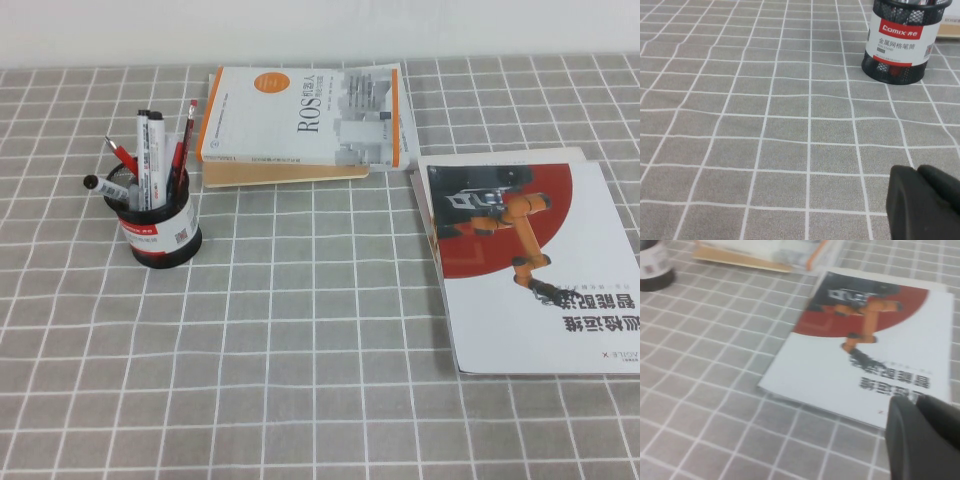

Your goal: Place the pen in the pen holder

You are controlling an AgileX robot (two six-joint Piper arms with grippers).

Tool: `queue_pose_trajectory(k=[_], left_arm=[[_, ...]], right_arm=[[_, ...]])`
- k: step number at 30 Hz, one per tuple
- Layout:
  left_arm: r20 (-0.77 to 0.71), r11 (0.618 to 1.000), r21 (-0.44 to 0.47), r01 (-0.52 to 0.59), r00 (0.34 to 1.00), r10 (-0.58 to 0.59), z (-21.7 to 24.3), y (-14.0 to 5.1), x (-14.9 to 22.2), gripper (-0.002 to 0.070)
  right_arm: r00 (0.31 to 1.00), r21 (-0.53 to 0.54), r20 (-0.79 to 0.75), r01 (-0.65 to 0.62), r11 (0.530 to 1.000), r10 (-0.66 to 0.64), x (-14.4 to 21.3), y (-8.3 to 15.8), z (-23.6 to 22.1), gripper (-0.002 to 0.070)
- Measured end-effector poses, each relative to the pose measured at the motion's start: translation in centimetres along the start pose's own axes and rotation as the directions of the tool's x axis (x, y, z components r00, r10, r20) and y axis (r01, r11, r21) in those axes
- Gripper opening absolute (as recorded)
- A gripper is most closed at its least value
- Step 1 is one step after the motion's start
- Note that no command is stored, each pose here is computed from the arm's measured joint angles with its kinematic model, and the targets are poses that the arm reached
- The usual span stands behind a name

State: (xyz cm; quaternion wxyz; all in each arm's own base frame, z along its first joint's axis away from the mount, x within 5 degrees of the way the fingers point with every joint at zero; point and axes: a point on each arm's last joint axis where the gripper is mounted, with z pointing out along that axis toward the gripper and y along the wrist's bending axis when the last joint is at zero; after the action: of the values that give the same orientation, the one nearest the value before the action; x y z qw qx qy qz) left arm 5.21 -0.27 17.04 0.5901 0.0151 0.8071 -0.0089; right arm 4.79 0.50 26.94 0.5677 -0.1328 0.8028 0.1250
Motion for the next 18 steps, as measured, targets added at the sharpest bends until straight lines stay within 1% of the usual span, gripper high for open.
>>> queue_pose_trajectory(k=[5, 10, 14, 18], left_arm=[[0.0, 1.0, 0.0, 0.0, 1.0, 0.0, 0.0, 0.0, 0.0, -0.0004], [0.0, 1.0, 0.0, 0.0, 1.0, 0.0, 0.0, 0.0, 0.0, -0.0004], [0.0, 1.0, 0.0, 0.0, 1.0, 0.0, 0.0, 0.0, 0.0, -0.0004], [0.0, 1.0, 0.0, 0.0, 1.0, 0.0, 0.0, 0.0, 0.0, -0.0004]], right_arm=[[0.999, -0.081, 0.037, 0.012, 0.997, -0.009, 1.2, 0.4, -0.4, -0.0012], [0.997, -0.146, 0.08, -0.007, 0.989, 0.018, 2.2, 1.1, 0.3, -0.0012], [0.992, -0.159, 0.116, -0.02, 0.987, 0.039, 3.2, 1.5, 1.2, -0.0012], [0.986, -0.134, 0.165, -0.014, 0.991, 0.036, 3.9, 1.7, 1.9, -0.0012]])
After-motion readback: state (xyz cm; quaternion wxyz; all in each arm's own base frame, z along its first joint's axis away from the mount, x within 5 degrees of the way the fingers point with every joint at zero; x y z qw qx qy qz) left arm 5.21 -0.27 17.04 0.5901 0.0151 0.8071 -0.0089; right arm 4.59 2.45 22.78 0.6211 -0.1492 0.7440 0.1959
